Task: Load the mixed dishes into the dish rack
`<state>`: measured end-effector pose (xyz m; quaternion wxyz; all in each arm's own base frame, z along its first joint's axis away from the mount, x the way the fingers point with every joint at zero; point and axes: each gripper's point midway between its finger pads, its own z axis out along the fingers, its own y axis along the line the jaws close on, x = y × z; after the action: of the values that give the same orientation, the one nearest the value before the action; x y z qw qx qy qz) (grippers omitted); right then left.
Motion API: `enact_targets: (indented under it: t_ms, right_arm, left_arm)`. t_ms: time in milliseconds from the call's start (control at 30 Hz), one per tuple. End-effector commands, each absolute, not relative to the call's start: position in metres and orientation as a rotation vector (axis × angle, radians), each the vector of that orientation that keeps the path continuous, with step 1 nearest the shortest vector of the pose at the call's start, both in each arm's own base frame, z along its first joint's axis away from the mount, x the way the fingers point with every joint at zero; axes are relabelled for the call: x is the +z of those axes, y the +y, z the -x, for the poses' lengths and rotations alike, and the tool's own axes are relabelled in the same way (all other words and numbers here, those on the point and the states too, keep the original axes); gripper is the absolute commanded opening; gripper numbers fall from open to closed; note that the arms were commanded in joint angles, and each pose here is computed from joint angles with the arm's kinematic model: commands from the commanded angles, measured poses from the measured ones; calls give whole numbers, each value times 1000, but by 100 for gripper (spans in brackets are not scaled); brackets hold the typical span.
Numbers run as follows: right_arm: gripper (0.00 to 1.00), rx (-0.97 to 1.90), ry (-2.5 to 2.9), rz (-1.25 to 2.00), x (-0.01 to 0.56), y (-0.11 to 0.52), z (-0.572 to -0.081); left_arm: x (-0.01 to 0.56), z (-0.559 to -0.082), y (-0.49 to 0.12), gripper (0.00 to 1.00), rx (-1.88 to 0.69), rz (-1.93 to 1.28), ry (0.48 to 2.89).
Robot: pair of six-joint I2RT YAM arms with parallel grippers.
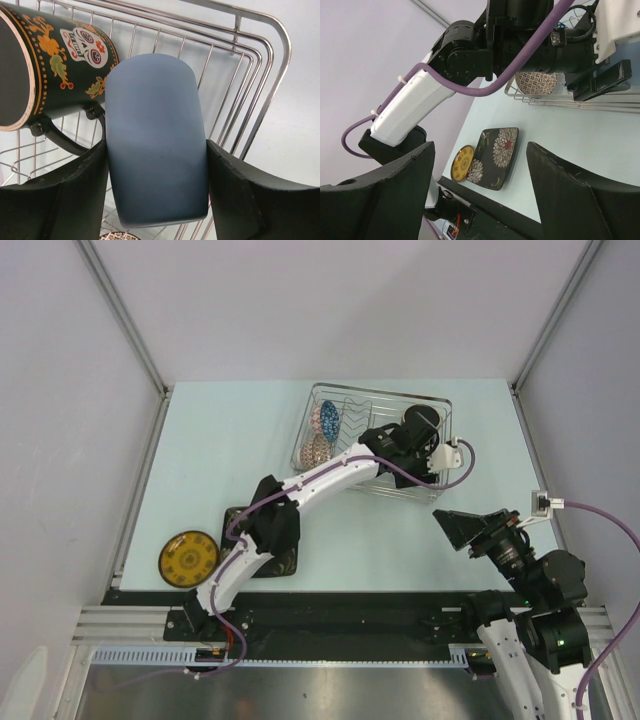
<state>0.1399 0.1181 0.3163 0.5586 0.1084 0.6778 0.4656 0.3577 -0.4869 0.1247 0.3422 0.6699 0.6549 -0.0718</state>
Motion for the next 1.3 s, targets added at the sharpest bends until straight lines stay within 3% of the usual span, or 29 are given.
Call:
enact_targets:
  t_ms: [0, 67, 167, 300, 400, 533, 567, 1267]
  right_arm:
    - [79, 1086, 1574, -258, 318, 115, -137]
    - [79, 1090, 1573, -259, 319, 115, -137]
    - [79, 1092, 1566, -260, 320, 115, -136]
    - [79, 1097, 1565, -262, 321, 115, -136]
    - [79, 1099, 1563, -263, 321, 115, -136]
    - [80, 1109, 1562, -261, 322, 116, -135]
    - [80, 1111, 1556, -260, 324, 116, -134]
    - [80, 1091, 1588, -258, 315, 115, -134]
  left_arm:
    - [113, -358, -491, 1, -156, -1787, 1667]
    - [111, -358, -491, 0, -146, -1792, 1665]
    - [107, -356, -488, 12, -147, -1796, 1677]
    - [111, -354, -486, 56, -153, -1784, 1692]
    - [122, -353, -485, 73, -162, -1756, 1680]
    - [135, -352, -485, 82, -178, -1713, 1675]
    - [137, -352, -485, 99, -181, -1706, 1673]
    - [186, -359, -474, 100, -239, -1556, 1690]
